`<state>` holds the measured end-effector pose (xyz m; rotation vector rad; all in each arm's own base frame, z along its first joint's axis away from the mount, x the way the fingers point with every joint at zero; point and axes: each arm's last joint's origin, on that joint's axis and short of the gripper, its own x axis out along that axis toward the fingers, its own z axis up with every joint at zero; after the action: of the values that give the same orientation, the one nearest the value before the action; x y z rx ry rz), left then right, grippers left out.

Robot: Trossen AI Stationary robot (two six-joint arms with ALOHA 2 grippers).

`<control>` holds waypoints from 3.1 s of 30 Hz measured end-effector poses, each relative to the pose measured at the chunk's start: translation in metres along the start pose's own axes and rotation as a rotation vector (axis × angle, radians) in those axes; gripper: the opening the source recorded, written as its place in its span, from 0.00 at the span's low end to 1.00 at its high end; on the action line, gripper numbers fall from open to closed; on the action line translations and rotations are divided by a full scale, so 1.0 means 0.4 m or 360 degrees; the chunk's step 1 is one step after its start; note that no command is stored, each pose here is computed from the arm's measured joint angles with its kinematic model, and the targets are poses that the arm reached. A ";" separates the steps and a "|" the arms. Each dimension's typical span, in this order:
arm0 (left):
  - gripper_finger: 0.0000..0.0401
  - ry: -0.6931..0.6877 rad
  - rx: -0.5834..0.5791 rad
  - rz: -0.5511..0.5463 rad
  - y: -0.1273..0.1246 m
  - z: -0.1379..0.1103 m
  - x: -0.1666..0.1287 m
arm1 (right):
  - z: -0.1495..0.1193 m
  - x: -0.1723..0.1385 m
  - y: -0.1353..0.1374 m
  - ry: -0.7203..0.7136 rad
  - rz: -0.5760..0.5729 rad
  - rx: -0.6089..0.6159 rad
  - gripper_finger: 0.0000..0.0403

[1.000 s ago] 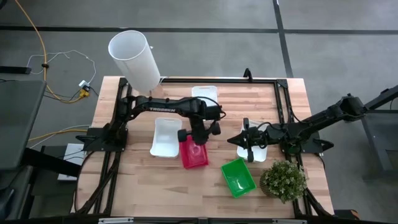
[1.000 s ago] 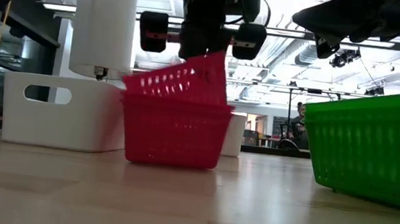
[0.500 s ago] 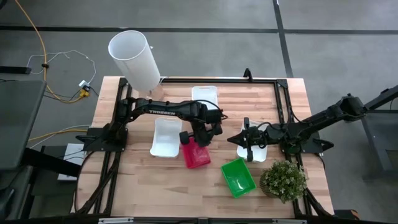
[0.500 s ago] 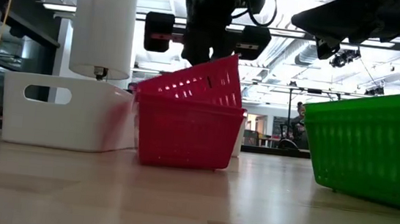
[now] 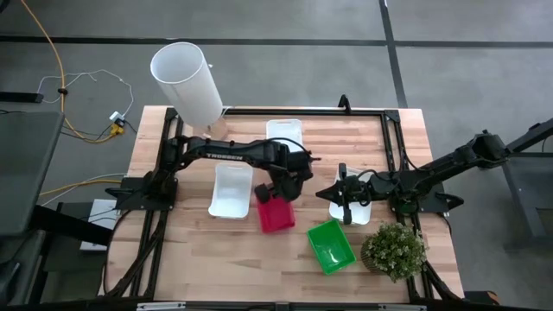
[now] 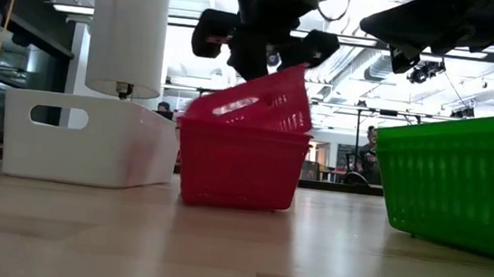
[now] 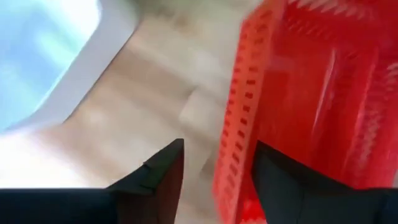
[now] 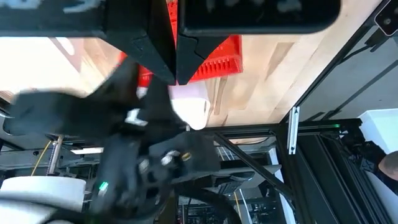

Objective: Stack baskets by color
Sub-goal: Stack the top red bin on top of the stacked red bins

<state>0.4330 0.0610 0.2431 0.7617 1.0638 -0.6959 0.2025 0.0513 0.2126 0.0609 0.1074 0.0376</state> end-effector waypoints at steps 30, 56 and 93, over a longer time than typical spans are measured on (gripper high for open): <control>0.03 -0.0383 -0.0650 -0.0213 -0.091 -0.001 -0.308 | 0.012 0.000 0.001 -0.0069 0.0003 -0.0084 0.00; 0.00 -0.1367 -0.1597 0.1589 -0.498 -0.155 -0.187 | 0.040 0.027 -0.065 0.0033 -0.0226 0.0123 0.00; 0.00 -0.1850 -0.1595 0.1534 -0.730 -0.198 -0.157 | -0.082 0.156 -0.017 0.0609 -0.0033 0.0338 0.00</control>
<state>0.1384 -0.0289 0.2189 -0.1295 -0.1627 0.3002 0.2610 0.0489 0.1732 0.2650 0.4944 0.0164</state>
